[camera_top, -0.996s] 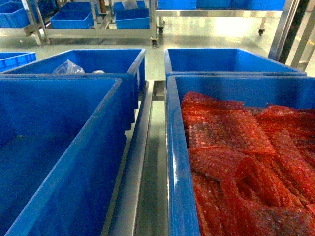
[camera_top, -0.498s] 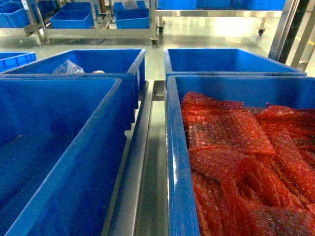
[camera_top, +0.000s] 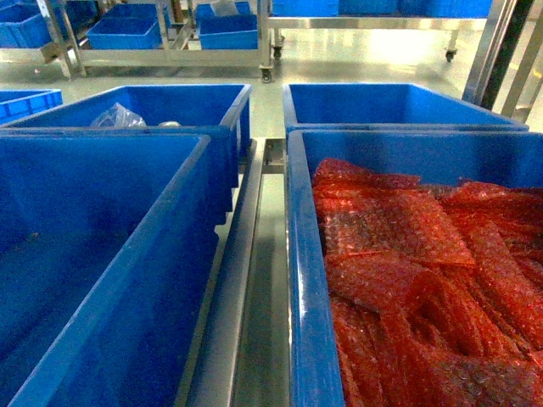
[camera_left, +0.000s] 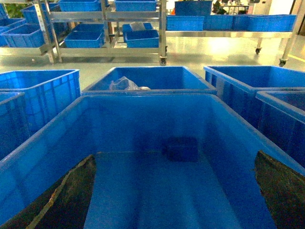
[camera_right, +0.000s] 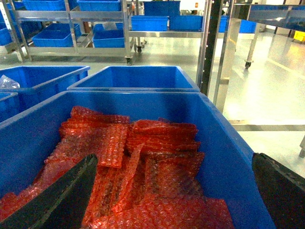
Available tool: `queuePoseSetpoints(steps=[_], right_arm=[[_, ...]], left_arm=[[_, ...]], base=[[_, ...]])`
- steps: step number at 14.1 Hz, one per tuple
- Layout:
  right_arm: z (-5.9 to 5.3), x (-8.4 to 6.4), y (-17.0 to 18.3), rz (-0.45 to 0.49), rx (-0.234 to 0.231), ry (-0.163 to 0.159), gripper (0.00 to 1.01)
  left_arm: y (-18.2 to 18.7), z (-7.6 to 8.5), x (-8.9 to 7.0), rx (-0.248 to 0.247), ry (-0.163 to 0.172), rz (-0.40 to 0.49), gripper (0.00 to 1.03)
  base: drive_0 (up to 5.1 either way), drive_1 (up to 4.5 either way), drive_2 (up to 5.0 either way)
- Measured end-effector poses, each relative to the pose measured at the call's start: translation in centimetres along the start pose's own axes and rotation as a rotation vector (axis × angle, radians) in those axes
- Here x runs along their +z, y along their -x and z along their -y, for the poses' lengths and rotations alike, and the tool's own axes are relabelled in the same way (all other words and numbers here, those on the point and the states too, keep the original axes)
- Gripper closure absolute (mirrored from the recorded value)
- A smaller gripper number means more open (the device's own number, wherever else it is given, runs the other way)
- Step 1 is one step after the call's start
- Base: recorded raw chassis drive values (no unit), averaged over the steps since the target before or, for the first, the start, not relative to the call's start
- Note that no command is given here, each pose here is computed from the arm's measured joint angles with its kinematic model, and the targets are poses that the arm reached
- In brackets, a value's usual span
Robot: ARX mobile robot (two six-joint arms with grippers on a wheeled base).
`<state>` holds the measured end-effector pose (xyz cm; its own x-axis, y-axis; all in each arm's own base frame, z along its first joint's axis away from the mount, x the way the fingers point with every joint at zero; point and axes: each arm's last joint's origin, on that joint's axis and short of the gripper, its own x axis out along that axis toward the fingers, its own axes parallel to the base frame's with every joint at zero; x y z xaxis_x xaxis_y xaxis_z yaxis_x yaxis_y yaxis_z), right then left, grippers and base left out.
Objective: Pick blue part to blue bin on bottom shelf
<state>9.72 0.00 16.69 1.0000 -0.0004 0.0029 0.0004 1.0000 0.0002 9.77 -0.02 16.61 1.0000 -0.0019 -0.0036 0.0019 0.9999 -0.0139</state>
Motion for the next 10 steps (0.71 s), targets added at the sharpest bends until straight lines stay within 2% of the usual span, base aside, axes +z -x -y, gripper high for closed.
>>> queuePoseSetpoints(steps=[10], right_arm=[[0.0, 0.0, 0.0, 0.0, 0.0, 0.0, 0.03]], left_arm=[[0.0, 0.0, 0.0, 0.0, 0.0, 0.0, 0.05]], base=[[0.0, 0.0, 0.0]])
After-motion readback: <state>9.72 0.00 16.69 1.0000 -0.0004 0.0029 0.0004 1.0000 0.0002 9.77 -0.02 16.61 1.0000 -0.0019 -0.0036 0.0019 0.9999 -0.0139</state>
